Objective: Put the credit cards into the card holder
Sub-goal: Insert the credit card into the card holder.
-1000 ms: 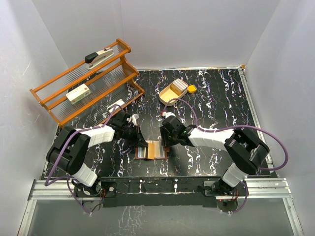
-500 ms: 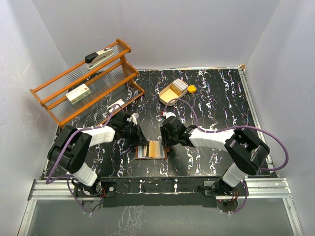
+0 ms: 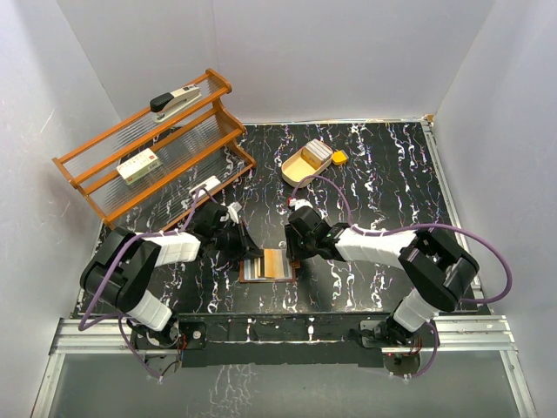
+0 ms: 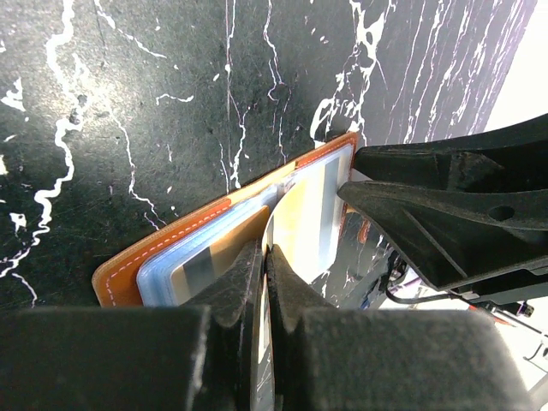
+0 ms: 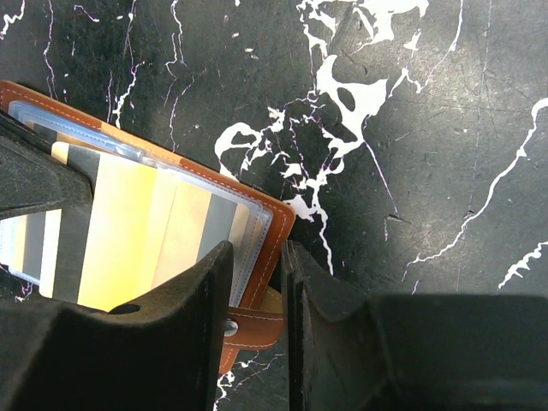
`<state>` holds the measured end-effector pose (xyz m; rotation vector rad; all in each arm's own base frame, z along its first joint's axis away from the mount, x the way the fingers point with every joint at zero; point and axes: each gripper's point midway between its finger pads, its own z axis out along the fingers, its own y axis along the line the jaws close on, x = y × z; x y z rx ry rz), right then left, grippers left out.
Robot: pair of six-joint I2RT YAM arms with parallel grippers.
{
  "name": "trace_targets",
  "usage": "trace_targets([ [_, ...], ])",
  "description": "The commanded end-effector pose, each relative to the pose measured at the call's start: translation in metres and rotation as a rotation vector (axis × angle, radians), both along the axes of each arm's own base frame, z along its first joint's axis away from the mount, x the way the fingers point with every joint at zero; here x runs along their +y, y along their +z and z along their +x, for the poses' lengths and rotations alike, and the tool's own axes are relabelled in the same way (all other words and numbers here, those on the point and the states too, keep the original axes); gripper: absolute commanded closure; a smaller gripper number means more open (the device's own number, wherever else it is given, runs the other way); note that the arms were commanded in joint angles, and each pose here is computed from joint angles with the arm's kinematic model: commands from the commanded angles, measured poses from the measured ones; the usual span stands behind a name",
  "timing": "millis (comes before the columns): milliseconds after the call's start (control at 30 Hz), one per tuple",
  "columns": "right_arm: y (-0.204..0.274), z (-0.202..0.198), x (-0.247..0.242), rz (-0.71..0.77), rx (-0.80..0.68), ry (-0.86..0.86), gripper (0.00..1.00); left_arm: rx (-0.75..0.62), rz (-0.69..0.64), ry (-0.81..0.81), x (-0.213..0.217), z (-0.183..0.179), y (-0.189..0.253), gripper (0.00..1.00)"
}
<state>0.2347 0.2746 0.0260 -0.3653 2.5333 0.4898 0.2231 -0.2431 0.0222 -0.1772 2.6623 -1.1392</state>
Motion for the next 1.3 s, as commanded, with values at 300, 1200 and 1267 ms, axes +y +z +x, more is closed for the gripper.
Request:
trace_targets([
  [300, 0.017, 0.002, 0.006, 0.053, -0.015, -0.029, 0.71, -0.005, 0.003, 0.078, 0.008, 0.0, -0.012, 0.95],
  [1200, 0.041, -0.016, 0.022, 0.178, 0.026, 0.038, 0.55, -0.089, 0.085, 0.062, 0.021, 0.003, 0.039, 0.46],
  [1267, 0.038, -0.015, 0.023, 0.173, 0.03, 0.041, 0.56, -0.087, 0.078, 0.07, 0.021, 0.002, 0.041, 0.45],
])
